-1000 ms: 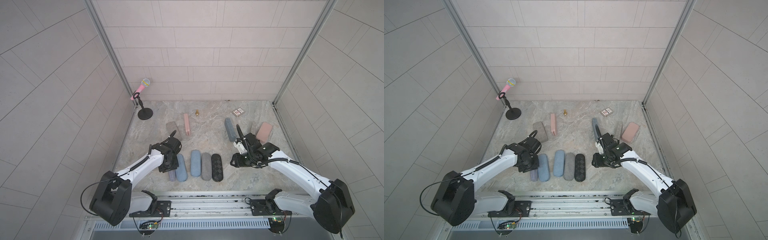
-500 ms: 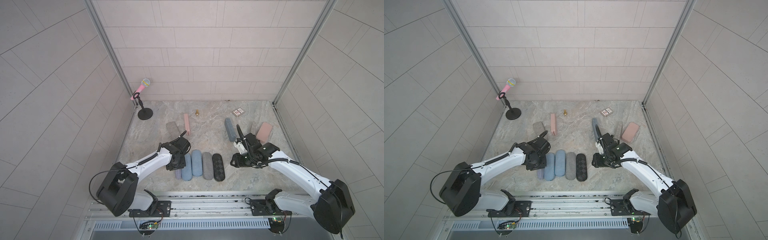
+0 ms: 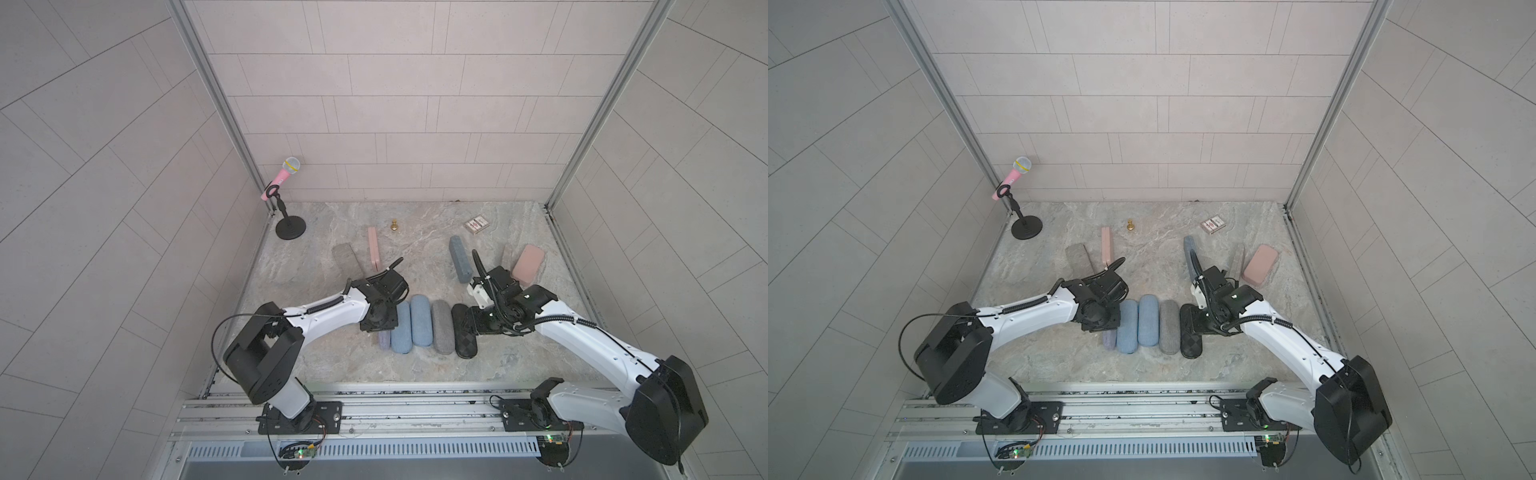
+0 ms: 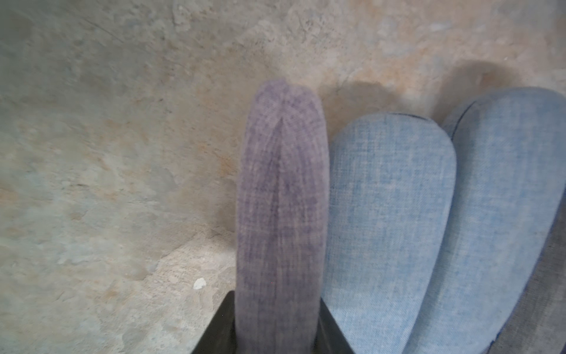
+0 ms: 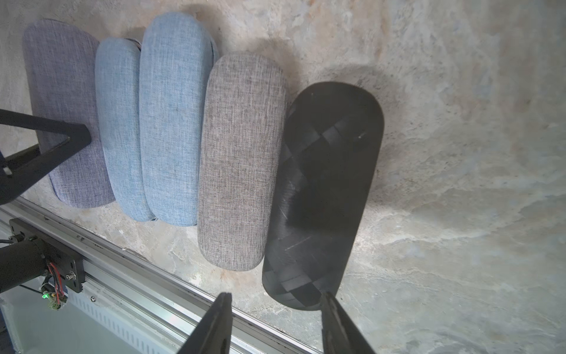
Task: Close the glasses case
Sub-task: Move the glasses case to the center of the board, then place the glasses case at the center of the board.
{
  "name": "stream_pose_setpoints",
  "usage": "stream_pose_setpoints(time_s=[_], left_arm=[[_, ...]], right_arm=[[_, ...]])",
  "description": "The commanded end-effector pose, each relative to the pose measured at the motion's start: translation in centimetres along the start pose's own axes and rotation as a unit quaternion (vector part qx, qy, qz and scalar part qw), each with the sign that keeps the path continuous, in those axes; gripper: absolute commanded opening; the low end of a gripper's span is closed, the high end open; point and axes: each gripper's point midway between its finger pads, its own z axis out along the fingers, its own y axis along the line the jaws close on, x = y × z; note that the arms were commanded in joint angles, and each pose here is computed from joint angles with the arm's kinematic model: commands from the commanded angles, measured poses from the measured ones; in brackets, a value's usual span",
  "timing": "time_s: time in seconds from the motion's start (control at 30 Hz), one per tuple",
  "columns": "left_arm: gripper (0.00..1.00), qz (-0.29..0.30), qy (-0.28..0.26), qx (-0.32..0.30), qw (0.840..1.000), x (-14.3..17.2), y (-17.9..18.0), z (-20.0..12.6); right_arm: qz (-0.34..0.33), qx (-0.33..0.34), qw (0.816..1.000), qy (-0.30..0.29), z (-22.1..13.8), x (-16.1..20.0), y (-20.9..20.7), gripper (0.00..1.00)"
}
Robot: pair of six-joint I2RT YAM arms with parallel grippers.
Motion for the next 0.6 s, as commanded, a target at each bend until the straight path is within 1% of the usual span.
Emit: stream_pose_setpoints(time_s=[0.0,0.17,0.37,0.4,0.57], left_arm=[[0.27,0.012,-0.015,0.025,1.0,-0.5,-1.0,-0.2],[0.28,0.026,-0.016,0.033,0.999,0.1,-0.2,-0.2],[0.29,0.016,-0.017,0.045,0.999,0.4,1.4,-0.2],[0.31,0.014,-0.016,0.046,0.999,0.5,1.7,-0.2],[0.46,0.003,-0.017,0.045,0.999,0.4,3.4,-0.6]], right_arm=[[0.005,0.013,1.0,0.0,-0.1,-0.2,-0.4,0.49],[0.009,0.015,1.0,0.004,0.1,-0.4,-0.4,0.49],[0.016,0.014,1.0,0.005,0.2,-0.9,-0.1,0.49],[0.017,0.014,1.0,0.006,0.2,-1.0,0.0,0.49],[0.016,0.018,1.0,0.006,0.4,-1.4,0.5,0.49]])
